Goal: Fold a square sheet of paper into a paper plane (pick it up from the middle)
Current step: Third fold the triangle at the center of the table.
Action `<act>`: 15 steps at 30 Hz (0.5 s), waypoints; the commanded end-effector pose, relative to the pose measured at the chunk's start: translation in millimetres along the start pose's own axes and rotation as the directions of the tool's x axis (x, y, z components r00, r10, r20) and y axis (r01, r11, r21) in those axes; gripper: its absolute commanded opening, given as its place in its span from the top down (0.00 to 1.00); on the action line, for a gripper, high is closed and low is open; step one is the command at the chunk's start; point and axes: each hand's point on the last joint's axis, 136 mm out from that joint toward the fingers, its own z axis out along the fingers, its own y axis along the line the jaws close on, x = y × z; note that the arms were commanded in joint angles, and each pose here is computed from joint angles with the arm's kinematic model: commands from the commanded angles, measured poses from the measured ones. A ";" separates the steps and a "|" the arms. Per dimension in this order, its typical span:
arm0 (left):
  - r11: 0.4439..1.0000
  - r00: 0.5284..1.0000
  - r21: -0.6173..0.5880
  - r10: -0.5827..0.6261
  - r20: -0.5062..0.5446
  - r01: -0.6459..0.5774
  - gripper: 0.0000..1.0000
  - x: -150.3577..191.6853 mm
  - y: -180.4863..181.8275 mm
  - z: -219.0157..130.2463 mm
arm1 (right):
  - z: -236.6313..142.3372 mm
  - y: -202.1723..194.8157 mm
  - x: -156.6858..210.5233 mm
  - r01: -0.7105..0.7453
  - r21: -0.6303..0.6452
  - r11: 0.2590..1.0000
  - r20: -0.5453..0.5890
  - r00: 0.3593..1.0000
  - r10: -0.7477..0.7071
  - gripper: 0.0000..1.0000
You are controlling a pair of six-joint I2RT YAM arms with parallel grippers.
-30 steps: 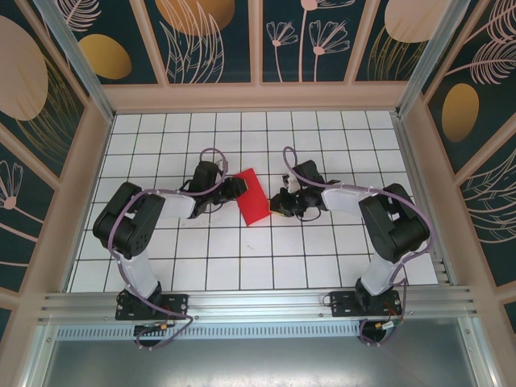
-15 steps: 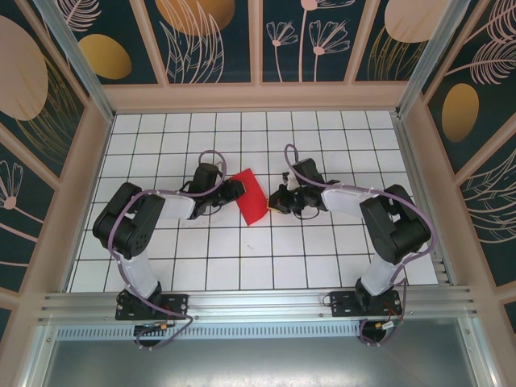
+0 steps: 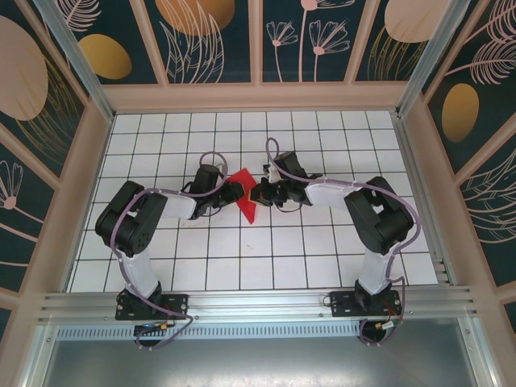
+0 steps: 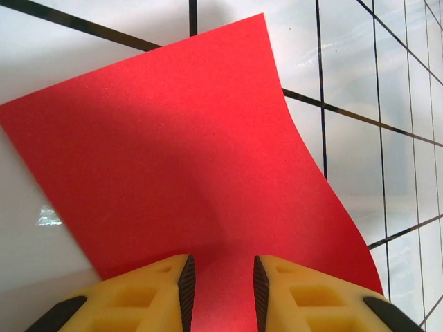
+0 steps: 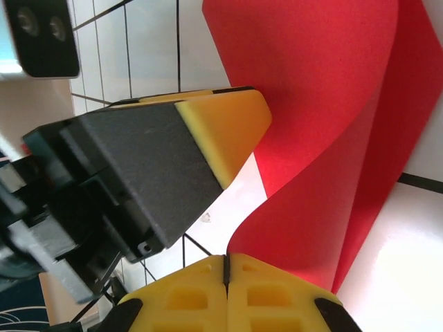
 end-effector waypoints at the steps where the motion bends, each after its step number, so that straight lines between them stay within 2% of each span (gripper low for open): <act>1: 0.999 1.000 -0.041 0.015 -0.022 -0.016 0.68 6.0 8.1 2.1 | 10.0 6.7 -7.9 0.019 -0.018 1.000 0.015 1.000 -0.019 0.93; 5: 1.000 1.000 -0.002 0.018 0.002 -0.018 0.67 -4.2 -7.8 -3.9 | 16.3 -0.3 -9.4 0.011 -0.002 1.000 0.023 1.000 -0.011 0.93; 9: 1.000 0.997 -0.008 0.028 0.075 -0.028 0.67 -21.4 -17.4 -16.3 | 19.3 -7.7 -9.4 0.002 0.020 1.000 0.029 1.000 -0.002 0.92; 15: 0.994 0.993 -0.112 0.026 0.113 -0.013 0.69 -25.0 3.6 -19.3 | 22.0 -13.9 -9.5 -0.007 0.037 0.999 0.033 0.999 0.005 0.92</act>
